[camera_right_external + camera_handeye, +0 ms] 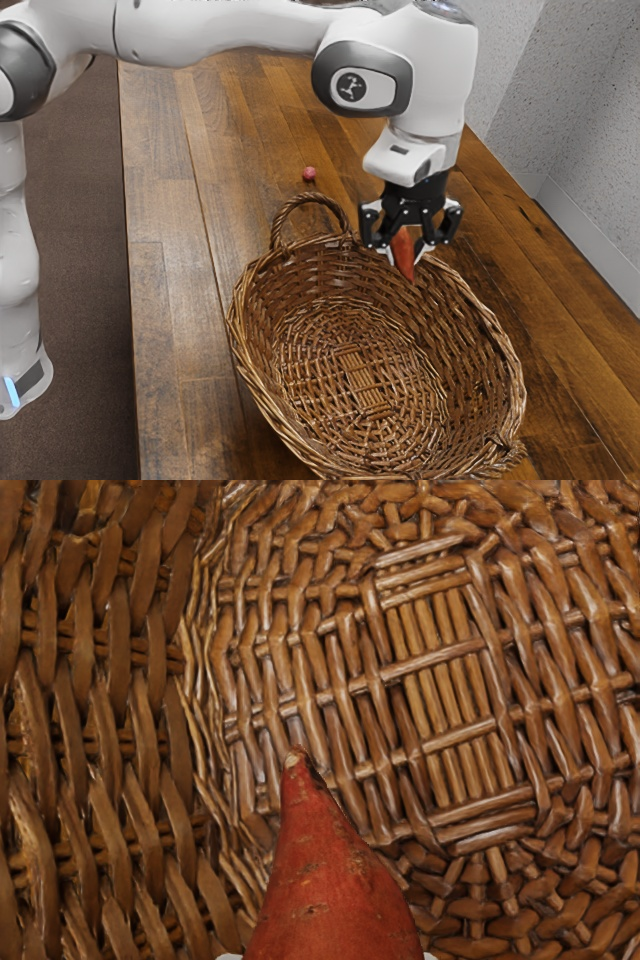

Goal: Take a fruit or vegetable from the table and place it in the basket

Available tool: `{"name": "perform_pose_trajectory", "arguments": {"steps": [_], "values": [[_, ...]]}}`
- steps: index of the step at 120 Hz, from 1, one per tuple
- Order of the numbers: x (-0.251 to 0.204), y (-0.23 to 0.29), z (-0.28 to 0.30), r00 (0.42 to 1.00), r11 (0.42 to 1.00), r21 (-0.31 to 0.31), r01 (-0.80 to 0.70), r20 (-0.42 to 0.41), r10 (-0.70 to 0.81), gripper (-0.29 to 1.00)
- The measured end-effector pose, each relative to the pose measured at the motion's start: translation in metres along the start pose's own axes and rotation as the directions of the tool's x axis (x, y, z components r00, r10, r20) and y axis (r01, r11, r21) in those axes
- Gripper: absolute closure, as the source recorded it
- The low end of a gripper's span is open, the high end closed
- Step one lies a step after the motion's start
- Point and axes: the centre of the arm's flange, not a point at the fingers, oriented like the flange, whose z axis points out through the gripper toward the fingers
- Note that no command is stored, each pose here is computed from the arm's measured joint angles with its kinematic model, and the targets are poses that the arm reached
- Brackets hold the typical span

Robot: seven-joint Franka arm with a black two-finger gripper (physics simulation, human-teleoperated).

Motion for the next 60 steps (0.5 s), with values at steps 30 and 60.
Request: {"name": "perform_pose_trajectory", "arguments": {"steps": [30,60], "values": [[0.032,0.006,0.005,0.999,0.999,0.011,-0.033,-0.009,0.033,0.50],[0.028,0.001,0.011,1.000,1.000,0.013,0.011,0.009,-0.011,0.09]]}}
